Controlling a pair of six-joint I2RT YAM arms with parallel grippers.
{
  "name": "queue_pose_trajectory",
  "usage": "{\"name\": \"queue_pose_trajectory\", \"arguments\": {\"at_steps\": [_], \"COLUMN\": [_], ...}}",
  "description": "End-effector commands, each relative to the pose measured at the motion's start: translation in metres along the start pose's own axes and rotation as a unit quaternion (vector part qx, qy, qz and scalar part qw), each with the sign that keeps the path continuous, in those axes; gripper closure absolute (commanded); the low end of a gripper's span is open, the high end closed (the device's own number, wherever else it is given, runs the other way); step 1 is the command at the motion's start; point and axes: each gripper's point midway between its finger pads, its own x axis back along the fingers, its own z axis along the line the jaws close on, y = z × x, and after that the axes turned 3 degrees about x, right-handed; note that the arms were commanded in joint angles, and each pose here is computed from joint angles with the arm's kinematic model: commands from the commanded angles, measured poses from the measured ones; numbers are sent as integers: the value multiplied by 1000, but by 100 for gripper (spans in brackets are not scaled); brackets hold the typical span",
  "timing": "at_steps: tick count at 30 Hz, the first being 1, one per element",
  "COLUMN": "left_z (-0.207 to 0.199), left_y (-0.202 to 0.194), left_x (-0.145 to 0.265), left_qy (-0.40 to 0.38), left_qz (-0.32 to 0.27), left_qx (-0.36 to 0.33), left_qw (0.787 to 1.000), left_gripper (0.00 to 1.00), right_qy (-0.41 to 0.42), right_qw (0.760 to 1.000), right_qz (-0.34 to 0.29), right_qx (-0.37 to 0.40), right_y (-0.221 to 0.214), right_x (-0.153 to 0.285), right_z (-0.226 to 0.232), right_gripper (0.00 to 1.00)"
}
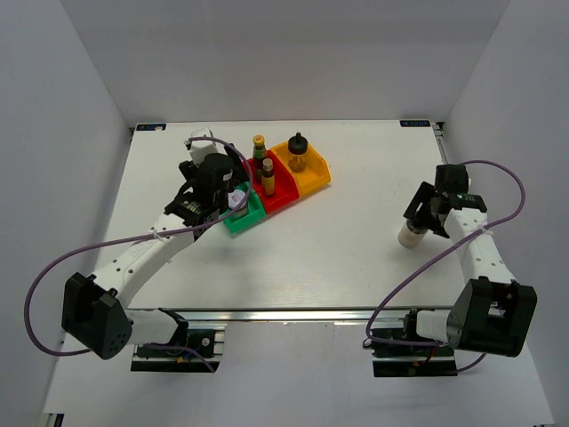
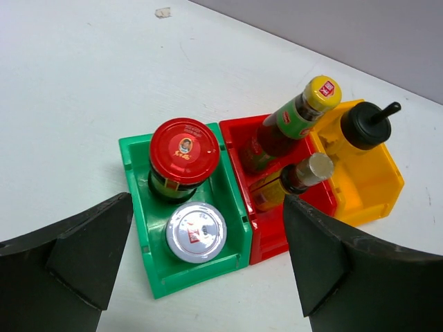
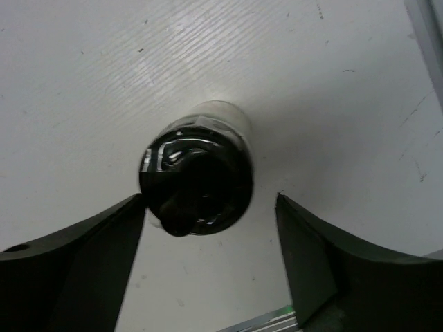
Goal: Organize the condiment bottles
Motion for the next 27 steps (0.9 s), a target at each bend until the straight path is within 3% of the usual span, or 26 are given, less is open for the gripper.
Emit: {"name": "queue_pose_trajectory", "arguments": {"at_steps": [1,5,8,13,15,16,18,19,23,27], "left_z": [12,11,18,20,22,23,24,24,24,25], "left_y": [15,20,20,23,22,21,20,20,21,19], "left_x": [10,8,8,11,12,12,12,12,9,4], "left_qy": [22,30,49,46,49,50,50,52,61,70], "left_qz": [-20,-20,-23,-31,-32,-31,-33,-34,-32,-24], "left_qx": [8,4,-2,3,3,3,3,4,-4,-15], "left_qw": [1000,999,999,998,998,998,998,998,998,997], "left_gripper": [2,2,2,2,2,2,2,2,2,2], "right_qy": [-7,-6,10,63,62,59,37,26,-25,-10], "right_qw": [1000,1000,1000,997,997,997,998,999,999,998], "right_qz": [7,-1,-5,-32,-29,-28,-31,-33,-42,-54], "right_qx": [1,-3,-1,27,31,31,27,22,15,19], "right_y": [-4,-2,2,19,21,22,23,24,35,58], "right_x": [-6,-9,-8,6,8,9,10,9,6,-5], "right_z": [-1,0,5,31,34,33,27,24,10,24], "right_gripper": [24,55,68,73,68,48,34,11,11,11]}}
